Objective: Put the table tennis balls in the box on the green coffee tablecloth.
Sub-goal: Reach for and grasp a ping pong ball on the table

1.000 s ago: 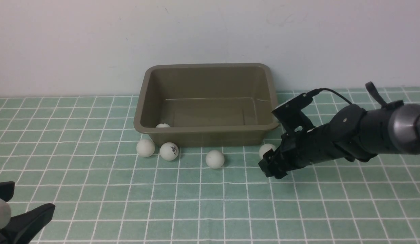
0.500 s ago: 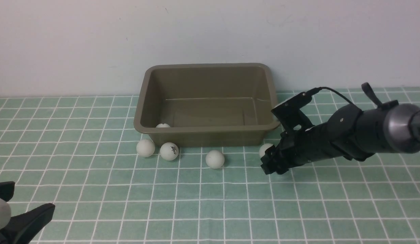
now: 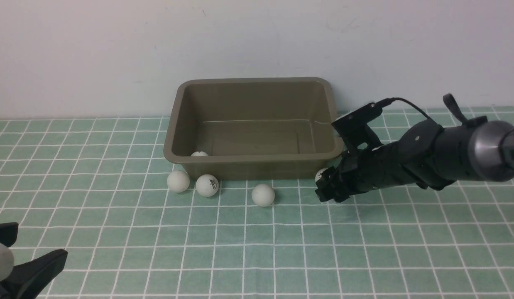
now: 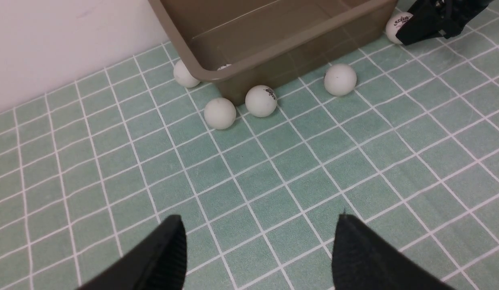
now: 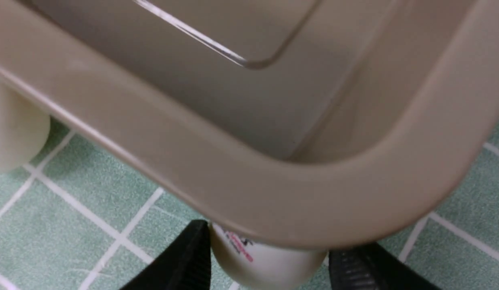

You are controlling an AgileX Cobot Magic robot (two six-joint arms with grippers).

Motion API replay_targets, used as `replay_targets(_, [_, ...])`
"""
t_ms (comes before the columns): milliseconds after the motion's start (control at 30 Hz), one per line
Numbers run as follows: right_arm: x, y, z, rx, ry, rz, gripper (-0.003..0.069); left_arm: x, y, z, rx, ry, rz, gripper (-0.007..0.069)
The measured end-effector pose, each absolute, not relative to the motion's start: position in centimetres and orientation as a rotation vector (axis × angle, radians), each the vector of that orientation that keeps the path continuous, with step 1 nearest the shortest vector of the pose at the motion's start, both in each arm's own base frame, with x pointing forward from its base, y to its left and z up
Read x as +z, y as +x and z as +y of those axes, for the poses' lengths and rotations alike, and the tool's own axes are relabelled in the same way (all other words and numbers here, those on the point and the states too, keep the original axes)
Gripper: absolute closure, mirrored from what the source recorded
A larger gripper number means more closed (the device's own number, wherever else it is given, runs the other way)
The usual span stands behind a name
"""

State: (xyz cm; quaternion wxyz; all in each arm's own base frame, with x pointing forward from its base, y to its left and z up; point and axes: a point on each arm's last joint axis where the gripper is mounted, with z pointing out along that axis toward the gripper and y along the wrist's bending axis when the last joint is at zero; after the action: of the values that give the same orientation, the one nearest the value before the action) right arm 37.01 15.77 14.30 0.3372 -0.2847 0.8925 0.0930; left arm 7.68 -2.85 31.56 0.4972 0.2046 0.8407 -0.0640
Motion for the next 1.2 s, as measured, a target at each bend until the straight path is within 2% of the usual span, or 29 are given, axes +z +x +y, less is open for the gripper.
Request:
replay_targets(900, [13.7,36.9,16.0,0.285,-0.751,2.353,0.0321,31.6,7.7,-2.9,-0.155,0.495,2.036,0.0187])
replay_targets(1200, [16.9,36.1,14.7,0.329,-0.816,2.363,0.0321,31.6,7.7,-2.9,-0.155,0.495,2.036,0.0187])
